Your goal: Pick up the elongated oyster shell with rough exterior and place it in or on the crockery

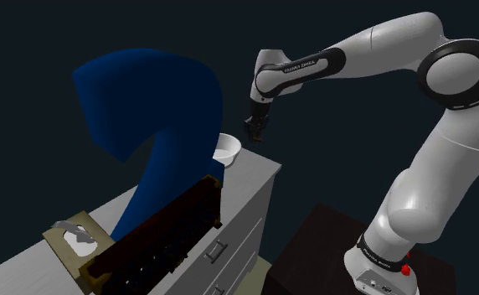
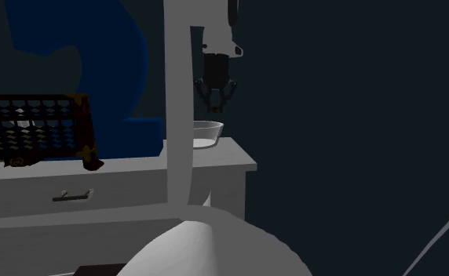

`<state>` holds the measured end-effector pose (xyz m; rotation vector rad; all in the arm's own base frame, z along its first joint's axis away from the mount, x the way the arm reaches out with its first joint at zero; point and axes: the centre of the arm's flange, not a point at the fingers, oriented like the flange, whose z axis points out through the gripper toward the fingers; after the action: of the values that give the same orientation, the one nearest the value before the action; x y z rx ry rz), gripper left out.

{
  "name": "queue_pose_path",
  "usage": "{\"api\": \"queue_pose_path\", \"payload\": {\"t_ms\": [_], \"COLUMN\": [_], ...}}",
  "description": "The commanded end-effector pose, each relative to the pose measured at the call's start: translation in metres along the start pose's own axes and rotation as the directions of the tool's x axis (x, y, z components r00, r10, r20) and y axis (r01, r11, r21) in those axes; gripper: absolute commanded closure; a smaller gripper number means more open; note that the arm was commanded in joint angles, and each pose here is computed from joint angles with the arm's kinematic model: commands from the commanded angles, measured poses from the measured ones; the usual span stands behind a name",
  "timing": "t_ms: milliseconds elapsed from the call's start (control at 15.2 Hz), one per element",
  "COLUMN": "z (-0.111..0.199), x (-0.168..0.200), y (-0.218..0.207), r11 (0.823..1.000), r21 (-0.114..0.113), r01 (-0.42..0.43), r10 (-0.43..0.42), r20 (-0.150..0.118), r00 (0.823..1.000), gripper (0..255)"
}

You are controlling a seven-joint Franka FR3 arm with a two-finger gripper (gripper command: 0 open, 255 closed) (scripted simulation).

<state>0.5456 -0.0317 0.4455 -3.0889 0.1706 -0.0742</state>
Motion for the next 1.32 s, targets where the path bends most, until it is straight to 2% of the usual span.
{"api": "queue_pose_path", "payload": {"t_ms": [0,792,1254], "z": [-0.006,0.007,0.044], "x": [0.0,0.138,0.136], "y": [-0.001,-0.094,-0.092], "r11": [1.0,1.0,1.0], "r21": [0.0,0.0,0.0], "r01": [0.0,0.0,0.0], "r10": [0.0,0.0,0.0], "r20": [0.0,0.0,0.0], "r00": [1.0,1.0,1.0], "gripper": [255,255,255]}}
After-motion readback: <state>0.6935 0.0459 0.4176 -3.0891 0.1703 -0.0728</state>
